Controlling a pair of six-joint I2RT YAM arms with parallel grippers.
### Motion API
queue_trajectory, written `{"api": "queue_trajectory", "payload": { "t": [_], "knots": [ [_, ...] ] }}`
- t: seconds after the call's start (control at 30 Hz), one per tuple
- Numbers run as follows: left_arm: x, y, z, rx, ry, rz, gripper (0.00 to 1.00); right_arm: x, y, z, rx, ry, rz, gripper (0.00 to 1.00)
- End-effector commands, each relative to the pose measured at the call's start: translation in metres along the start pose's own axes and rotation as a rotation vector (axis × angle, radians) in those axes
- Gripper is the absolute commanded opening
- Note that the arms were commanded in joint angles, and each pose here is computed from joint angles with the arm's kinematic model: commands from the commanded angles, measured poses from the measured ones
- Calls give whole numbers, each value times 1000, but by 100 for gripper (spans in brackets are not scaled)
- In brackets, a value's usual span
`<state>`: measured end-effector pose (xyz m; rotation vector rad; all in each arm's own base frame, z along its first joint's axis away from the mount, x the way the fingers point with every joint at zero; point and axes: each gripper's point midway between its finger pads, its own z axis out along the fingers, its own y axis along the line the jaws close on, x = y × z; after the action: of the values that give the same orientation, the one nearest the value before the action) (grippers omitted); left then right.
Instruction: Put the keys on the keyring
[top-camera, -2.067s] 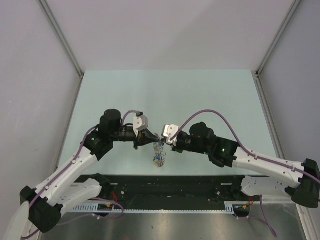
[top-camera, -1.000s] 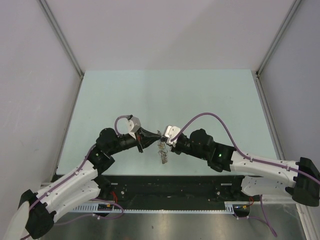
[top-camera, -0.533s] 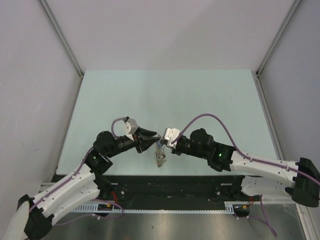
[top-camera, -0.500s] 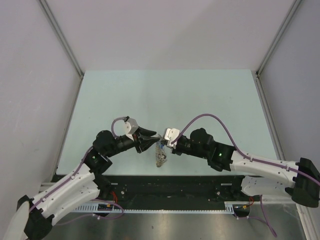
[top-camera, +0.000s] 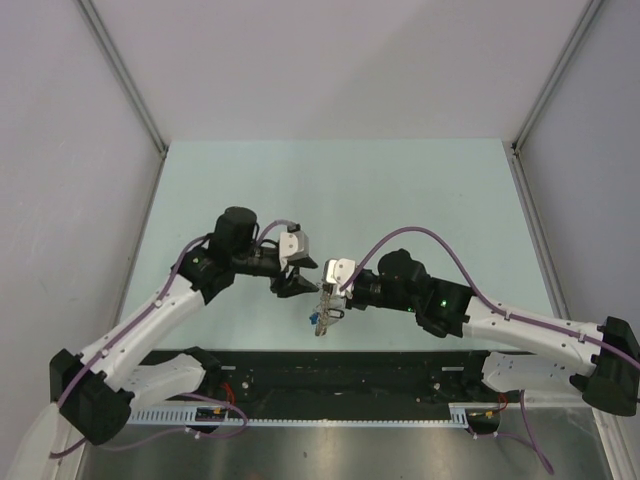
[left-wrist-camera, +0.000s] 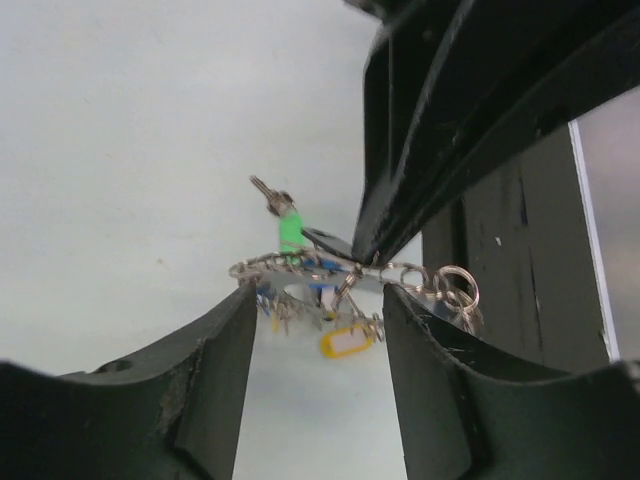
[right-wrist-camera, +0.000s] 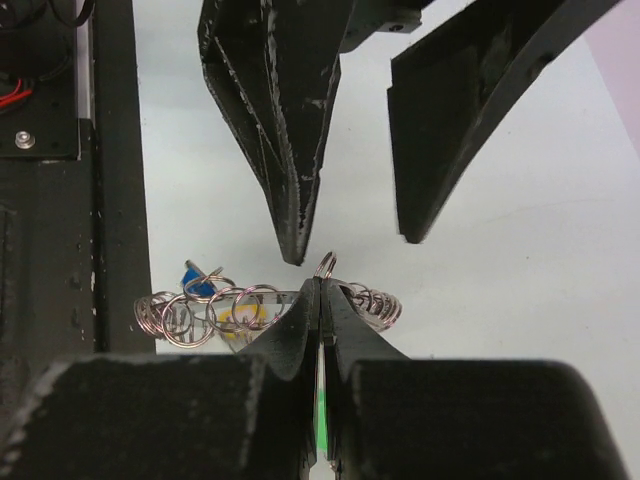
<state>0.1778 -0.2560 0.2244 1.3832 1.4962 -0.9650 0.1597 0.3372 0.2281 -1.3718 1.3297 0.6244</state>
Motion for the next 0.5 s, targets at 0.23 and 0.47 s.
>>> {"api": "queue_trajectory", "payload": {
  "t": [0.23,0.47],
  "knots": [
    [7,-26,4,235,55,71,45,-39,-13,-3,17,-99,-33,0],
    [1,-27,8,252,33,88,42,-36,-10,0,4,-91,-30,0]
  ]
}}
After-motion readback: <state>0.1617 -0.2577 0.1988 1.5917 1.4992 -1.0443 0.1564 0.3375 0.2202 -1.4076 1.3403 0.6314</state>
